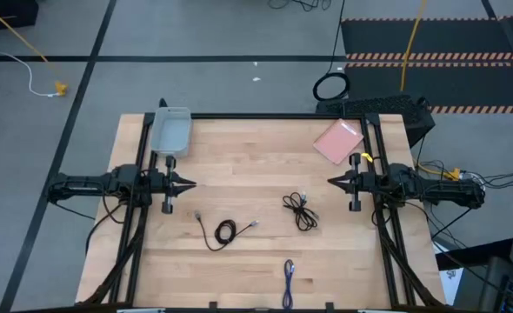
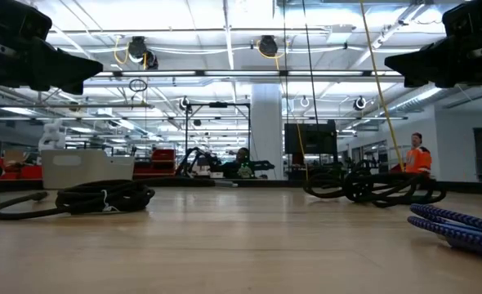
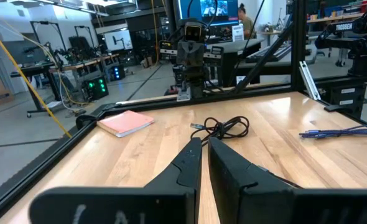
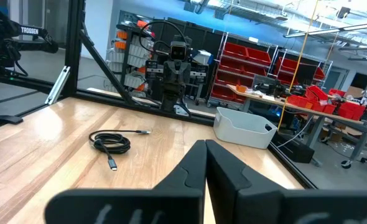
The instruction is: Pick and place USB-C Cables
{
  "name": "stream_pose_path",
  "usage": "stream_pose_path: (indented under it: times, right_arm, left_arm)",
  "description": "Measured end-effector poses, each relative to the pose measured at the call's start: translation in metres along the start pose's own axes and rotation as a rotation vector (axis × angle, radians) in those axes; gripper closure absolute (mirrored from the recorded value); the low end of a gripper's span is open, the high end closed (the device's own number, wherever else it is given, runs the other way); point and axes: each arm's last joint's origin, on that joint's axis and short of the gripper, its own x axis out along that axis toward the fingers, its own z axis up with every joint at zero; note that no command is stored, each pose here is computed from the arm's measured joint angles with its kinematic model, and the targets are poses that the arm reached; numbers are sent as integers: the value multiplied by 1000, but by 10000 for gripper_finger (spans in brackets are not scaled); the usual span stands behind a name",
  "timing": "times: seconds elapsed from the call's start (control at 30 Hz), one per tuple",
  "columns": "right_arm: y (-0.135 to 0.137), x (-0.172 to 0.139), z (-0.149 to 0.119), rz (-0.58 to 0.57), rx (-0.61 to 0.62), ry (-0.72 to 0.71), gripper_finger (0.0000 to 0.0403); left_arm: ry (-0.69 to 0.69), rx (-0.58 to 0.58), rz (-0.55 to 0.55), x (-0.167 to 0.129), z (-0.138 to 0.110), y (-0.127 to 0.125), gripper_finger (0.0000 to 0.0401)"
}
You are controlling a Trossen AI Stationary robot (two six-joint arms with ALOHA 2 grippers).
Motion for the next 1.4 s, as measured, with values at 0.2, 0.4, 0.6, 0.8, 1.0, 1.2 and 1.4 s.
stream_pose_path:
  times: [0.2,0.4,0.6,0.8,1.0,1.2,1.4]
  right_arm:
    - [0,0,0,0,0,0,403]
    - [0,0,0,0,0,0,403]
    - [0,0,0,0,0,0,403]
    - [0,0,0,0,0,0,403]
    - [0,0,0,0,0,0,403]
    - [0,0,1,-1,12,-6,403]
    - [-1,0,3,-6,88,-36,403]
  left_arm:
    - [0,0,0,0,0,0,368]
    - [0,0,0,0,0,0,368]
    - [0,0,0,0,0,0,368]
    - [0,0,0,0,0,0,368]
    - [0,0,0,0,0,0,368]
    - [0,0,0,0,0,0,368]
    - [0,0,0,0,0,0,368]
